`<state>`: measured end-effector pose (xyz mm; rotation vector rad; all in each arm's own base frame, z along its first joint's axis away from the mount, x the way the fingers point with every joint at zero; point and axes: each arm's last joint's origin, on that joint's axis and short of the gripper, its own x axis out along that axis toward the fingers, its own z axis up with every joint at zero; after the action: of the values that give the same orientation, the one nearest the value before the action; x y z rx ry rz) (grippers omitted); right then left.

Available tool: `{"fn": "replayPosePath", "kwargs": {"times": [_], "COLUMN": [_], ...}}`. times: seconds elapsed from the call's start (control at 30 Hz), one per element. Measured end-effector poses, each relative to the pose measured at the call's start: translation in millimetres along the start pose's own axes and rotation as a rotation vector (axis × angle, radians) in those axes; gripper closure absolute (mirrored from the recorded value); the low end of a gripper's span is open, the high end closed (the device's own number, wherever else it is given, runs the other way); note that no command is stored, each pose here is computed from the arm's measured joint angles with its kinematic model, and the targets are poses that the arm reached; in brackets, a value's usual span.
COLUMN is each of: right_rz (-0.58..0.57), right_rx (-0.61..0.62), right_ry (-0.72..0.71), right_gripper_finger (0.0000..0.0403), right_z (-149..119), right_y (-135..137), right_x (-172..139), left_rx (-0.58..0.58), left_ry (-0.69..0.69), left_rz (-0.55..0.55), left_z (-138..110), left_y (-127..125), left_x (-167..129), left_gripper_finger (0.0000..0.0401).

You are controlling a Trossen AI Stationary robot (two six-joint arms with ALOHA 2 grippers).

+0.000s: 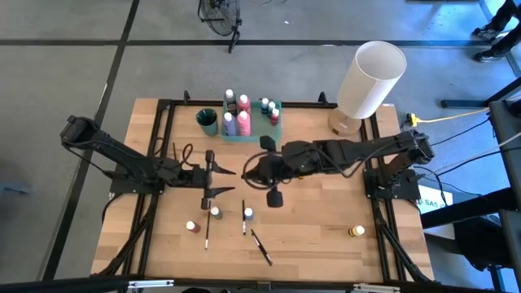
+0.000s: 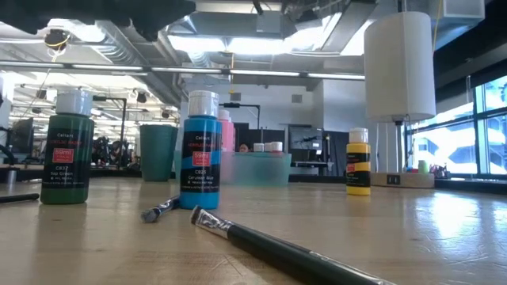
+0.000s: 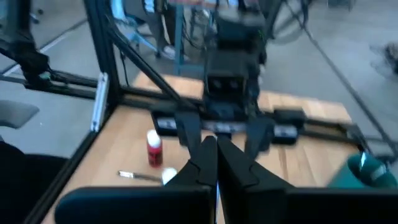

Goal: Pick & Place Paint Supplies
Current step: Put the silver paintbrush into the green cup

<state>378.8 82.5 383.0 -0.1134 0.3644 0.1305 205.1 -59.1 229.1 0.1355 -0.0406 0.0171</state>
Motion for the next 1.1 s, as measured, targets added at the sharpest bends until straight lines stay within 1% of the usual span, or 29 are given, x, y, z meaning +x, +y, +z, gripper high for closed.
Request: {"fn": "replayPosePath", "kwargs": {"times": [0.07,0.17,0.3,0.43,0.6,0.77,0.93,1.1], "right_rz": [0.008,0.013,0.059,0.049,0.042,0.042,0.04,0.04], "right_rx": [-0.021,-0.054,-0.081,-0.078,-0.076,-0.084,-0.086,-0.086], "right_ry": [-0.027,-0.028,-0.035,-0.04,-0.033,-0.036,-0.04,-0.04], "right_gripper_finger": [0.0403,0.0403,0.0403,0.0403,0.0403,0.0403,0.0403,0.0403], "right_z": [2.7,0.5,-1.9,-3.1,-4.6,-4.3,-4.0,-3.9], "right_y": [4.0,6.8,8.1,3.9,0.6,0.8,0.0,0.0], "right_x": [-0.3,5.5,12.6,17.4,18.7,18.7,18.7,18.7], "left_rx": [0.013,0.038,0.068,0.061,0.037,0.012,-0.049,-0.061], "left_ry": [-0.036,-0.101,-0.145,-0.201,-0.254,-0.249,-0.283,-0.254], "left_rz": [0.005,0.018,0.025,-0.004,0.002,0.004,-0.08,-0.082], "left_z": [1.4,4.5,4.5,4.5,6.7,4.9,10.6,9.1], "left_y": [-0.7,-1.3,-2.8,-3.4,-1.1,1.6,6.2,9.0], "left_x": [2.4,5.6,9.3,13.0,14.9,16.7,21.3,25.0], "left_gripper_finger": [0.0201,0.0201,0.0201,0.0201,0.0201,0.0201,0.0201,0.0201]}}
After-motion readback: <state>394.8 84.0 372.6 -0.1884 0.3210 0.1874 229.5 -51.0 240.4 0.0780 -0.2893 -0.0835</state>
